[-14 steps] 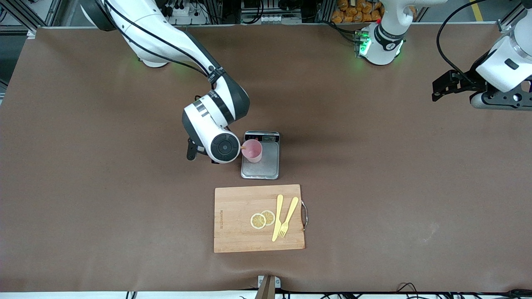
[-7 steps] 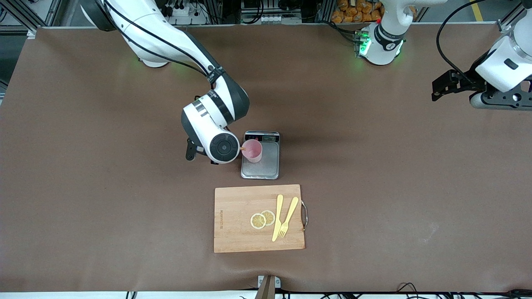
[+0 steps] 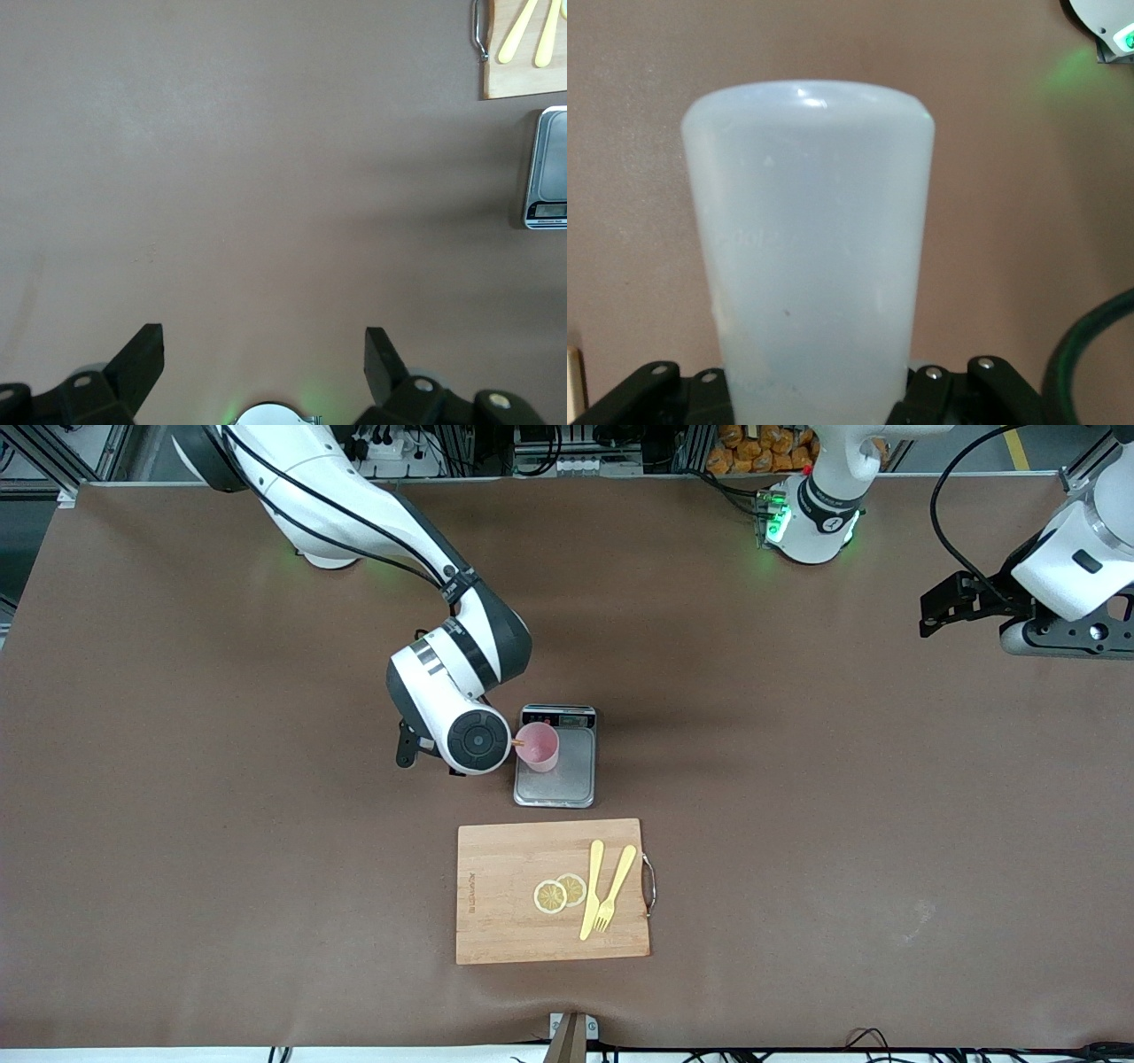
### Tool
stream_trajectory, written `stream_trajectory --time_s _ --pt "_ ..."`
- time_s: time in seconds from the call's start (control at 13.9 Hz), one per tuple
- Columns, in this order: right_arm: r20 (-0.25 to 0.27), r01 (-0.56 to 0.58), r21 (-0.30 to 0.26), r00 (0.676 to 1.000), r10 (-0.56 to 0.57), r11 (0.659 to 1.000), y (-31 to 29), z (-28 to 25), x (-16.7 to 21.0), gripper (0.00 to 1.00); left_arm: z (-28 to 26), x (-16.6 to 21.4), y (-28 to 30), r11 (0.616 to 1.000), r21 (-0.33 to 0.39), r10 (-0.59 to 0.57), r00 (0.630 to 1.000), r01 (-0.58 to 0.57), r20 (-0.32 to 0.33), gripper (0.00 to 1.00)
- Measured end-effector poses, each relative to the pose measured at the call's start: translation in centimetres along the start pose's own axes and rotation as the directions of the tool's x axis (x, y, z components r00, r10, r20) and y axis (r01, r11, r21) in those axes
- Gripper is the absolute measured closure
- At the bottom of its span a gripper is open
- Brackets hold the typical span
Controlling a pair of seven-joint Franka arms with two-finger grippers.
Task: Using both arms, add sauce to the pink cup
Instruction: 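Carry the bottle away from the cup with the right gripper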
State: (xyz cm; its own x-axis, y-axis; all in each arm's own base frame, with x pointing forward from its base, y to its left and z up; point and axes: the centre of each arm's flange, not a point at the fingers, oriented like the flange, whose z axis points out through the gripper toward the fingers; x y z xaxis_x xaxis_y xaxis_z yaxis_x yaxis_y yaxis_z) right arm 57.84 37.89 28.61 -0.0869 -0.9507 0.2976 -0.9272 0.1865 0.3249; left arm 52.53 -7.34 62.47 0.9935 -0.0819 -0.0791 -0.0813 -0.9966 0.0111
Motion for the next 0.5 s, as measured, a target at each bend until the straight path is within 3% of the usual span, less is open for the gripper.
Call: stream_trajectory --time_s 0.14,0.29,0.5 --pt "0.032 -0.017 -0.011 0.999 0.018 1.0 -1.2 -0.6 1.4 0.79 0.0 0.0 0.0 1.0 0.0 0.001 1.0 -0.001 0.001 0.0" --pt "0.1 -0.013 -0.046 0.995 0.018 0.999 -2.6 -1.5 3.4 0.79 0.0 0.0 0.1 1.0 0.0 0.001 1.0 -0.001 0.002 0.0" --pt "0.26 0.02 -0.094 0.966 0.005 0.995 -4.9 -4.0 8.0 0.79 0.0 0.0 0.1 1.0 0.0 0.002 1.0 -0.002 0.002 0.0"
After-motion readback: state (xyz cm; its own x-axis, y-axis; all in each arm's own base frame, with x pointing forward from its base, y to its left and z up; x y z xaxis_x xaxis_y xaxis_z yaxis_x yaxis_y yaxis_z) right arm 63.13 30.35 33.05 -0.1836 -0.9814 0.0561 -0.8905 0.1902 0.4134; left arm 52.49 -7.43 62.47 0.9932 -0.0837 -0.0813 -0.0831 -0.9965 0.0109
